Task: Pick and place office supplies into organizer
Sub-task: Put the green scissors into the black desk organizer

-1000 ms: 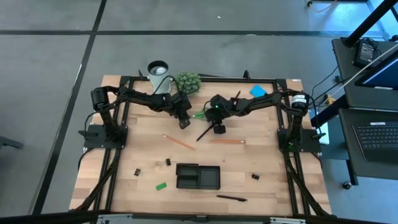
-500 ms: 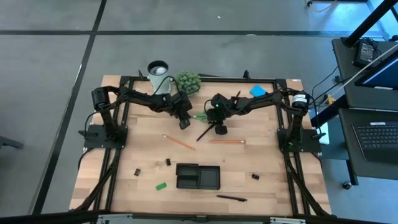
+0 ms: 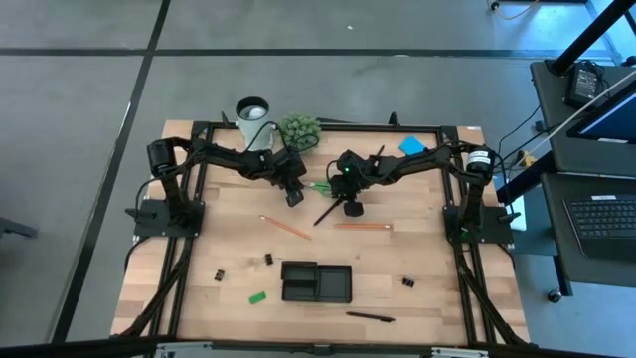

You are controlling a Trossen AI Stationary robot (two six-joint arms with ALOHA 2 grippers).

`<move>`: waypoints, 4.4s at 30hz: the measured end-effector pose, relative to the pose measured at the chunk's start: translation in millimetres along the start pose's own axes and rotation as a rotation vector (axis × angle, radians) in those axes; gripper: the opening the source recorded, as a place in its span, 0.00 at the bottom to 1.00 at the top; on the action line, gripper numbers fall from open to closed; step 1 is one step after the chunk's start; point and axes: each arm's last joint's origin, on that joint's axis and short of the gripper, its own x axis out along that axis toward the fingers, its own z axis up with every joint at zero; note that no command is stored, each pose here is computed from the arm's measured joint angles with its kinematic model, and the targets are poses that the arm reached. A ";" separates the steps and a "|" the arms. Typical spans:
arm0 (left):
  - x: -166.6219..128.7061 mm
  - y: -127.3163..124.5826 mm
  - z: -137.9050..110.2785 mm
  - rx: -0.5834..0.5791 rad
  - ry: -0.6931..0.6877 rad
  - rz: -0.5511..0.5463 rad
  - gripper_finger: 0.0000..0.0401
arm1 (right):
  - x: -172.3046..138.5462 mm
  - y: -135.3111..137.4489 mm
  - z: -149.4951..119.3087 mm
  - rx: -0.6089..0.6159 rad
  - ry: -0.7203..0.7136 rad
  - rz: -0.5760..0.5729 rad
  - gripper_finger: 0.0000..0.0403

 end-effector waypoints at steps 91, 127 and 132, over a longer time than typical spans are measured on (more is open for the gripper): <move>-121.6 -10.5 -29.2 -0.024 0.289 0.259 0.01 | -145.4 299.7 189.5 -0.694 0.418 -0.283 0.07; -121.5 -10.5 -28.9 -0.050 0.282 0.262 0.01 | -115.1 284.1 181.3 -1.356 0.644 -0.348 0.07; -121.5 -10.5 -28.8 -0.050 0.282 0.262 0.01 | -110.5 285.4 181.5 -1.373 0.643 -0.341 0.08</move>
